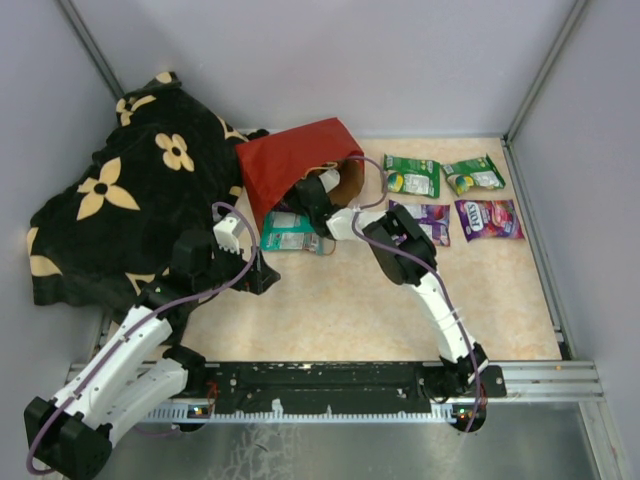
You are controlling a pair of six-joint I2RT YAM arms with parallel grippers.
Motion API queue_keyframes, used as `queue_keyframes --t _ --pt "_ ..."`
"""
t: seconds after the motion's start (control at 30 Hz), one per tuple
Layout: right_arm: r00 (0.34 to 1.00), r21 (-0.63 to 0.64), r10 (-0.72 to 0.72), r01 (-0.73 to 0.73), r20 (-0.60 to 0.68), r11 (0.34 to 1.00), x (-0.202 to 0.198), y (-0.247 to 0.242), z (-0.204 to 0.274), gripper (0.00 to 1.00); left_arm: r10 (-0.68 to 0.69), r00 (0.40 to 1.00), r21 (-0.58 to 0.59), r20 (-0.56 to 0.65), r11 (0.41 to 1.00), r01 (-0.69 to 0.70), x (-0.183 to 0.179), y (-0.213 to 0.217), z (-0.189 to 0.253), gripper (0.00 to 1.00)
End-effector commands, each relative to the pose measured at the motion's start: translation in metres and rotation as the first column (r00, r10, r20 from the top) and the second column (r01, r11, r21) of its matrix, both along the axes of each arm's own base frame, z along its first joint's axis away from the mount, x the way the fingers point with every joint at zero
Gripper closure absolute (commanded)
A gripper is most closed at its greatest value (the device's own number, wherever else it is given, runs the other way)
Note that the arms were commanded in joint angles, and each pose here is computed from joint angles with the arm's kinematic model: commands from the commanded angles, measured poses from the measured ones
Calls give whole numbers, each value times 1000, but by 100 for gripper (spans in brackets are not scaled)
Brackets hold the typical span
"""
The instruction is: Take the snacks out of the paper bag
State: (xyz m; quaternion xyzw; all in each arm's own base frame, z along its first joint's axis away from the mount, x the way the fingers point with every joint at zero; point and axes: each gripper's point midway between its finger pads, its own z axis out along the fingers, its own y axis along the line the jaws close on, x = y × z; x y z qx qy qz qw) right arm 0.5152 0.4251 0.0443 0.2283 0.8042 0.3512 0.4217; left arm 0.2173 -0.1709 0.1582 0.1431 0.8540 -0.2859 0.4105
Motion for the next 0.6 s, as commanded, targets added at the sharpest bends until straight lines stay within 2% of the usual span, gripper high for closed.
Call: queue_keyframes --t 0.0,0.03,0.17,0.33,0.57 --pt "997 44 15 -18 72 999 -8 2 32 96 -9 1000 7 10 1000 9 1 -1 1 0" --pt "996 53 12 -17 90 998 -9 0 41 100 -10 1000 8 8 1000 10 0 -1 1 0" --pt "986 112 10 -30 169 993 -15 -4 82 100 -12 1000 6 8 1000 12 0 -1 1 0" --pt "966 255 2 -70 257 964 -33 -11 137 100 -12 1000 6 8 1000 12 0 -1 1 0" --pt "946 348 -33 -86 322 933 -70 -45 180 100 -10 1000 4 18 1000 9 0 -1 4 0"
